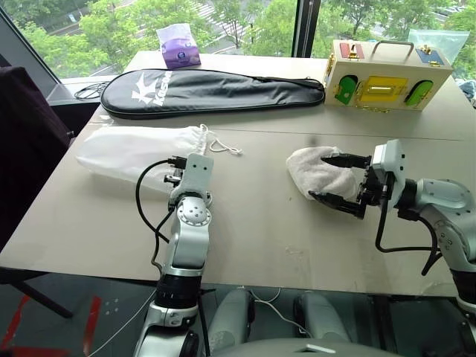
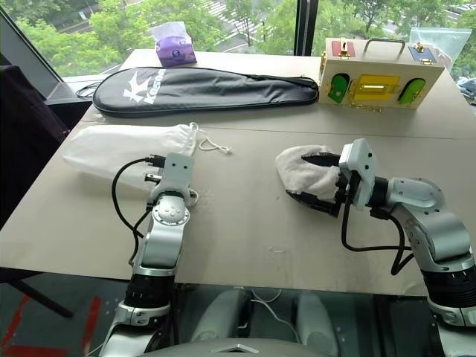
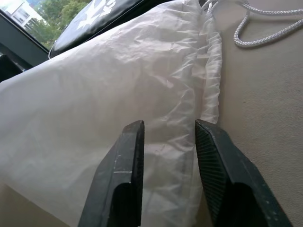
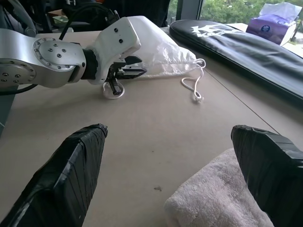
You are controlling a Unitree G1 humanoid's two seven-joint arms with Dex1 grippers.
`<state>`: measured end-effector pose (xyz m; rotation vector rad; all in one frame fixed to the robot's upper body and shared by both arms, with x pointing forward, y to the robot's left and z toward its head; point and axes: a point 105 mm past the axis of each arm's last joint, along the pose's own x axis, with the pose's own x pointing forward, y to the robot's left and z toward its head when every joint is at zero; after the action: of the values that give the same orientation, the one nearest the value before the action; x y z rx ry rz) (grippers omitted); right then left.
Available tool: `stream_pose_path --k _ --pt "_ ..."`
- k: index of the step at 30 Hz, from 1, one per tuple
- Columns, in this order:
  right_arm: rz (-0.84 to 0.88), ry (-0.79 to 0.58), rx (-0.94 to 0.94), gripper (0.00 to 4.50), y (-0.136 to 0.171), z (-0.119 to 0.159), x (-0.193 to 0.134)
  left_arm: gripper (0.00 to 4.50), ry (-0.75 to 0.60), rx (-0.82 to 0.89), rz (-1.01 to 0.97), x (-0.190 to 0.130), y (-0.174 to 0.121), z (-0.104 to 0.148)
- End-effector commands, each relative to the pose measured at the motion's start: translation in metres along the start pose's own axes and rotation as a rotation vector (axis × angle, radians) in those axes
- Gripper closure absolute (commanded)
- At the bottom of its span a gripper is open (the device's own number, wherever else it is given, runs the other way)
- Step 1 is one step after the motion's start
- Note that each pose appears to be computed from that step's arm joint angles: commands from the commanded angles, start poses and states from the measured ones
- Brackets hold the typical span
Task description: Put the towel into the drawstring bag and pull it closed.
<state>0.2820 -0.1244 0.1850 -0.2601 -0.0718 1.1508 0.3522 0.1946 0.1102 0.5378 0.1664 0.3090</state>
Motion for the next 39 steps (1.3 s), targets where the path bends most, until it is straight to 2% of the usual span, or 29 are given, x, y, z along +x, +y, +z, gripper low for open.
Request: stream_pose_path --k 1,9,14,18,23,25,28,29,30,31,35,39 --pt "-0.016 -0.027 -0.036 0.00 -0.003 0.009 -0.005 4.41 -0.027 0.009 0.047 -0.001 0.010 0.004" --pt "-0.029 -0.030 -0.035 0.00 -0.005 0.008 -0.007 4.41 -0.120 0.019 0.104 -0.003 0.022 0.019" --pt "-0.060 -0.032 -0.033 0.00 -0.011 0.007 -0.011 4.41 -0.358 0.022 0.083 -0.013 0.029 0.070" --pt "-0.104 -0.056 -0.020 0.00 -0.020 0.011 -0.013 4.41 -0.563 0.093 0.061 -0.032 0.038 0.113" --pt "-0.119 -0.058 -0.020 0.00 -0.023 0.010 -0.012 4.41 -0.674 0.177 0.063 -0.046 0.054 0.140" --pt "-0.124 -0.066 -0.018 0.00 -0.024 0.010 -0.010 4.41 -0.616 0.196 0.051 -0.043 0.054 0.129" --pt "-0.128 -0.078 -0.017 0.00 -0.023 0.011 -0.007 4.41 -0.418 0.185 -0.070 -0.028 0.033 0.081" --pt "-0.128 -0.080 -0.016 0.00 -0.023 0.011 -0.006 3.91 -0.376 0.185 -0.090 -0.026 0.029 0.070" --pt "-0.126 -0.080 -0.015 0.00 -0.022 0.011 -0.005 3.76 -0.357 0.203 -0.088 -0.023 0.026 0.064" --pt "-0.125 -0.081 -0.015 0.00 -0.021 0.011 -0.005 3.17 -0.351 0.215 -0.089 -0.021 0.022 0.062" --pt "-0.122 -0.079 -0.017 0.00 -0.021 0.012 -0.005 1.34 -0.278 0.179 -0.102 -0.010 0.001 0.048" --pt "-0.113 -0.080 -0.020 0.00 -0.021 0.015 -0.006 1.34 -0.216 0.152 -0.048 -0.002 -0.004 0.039"
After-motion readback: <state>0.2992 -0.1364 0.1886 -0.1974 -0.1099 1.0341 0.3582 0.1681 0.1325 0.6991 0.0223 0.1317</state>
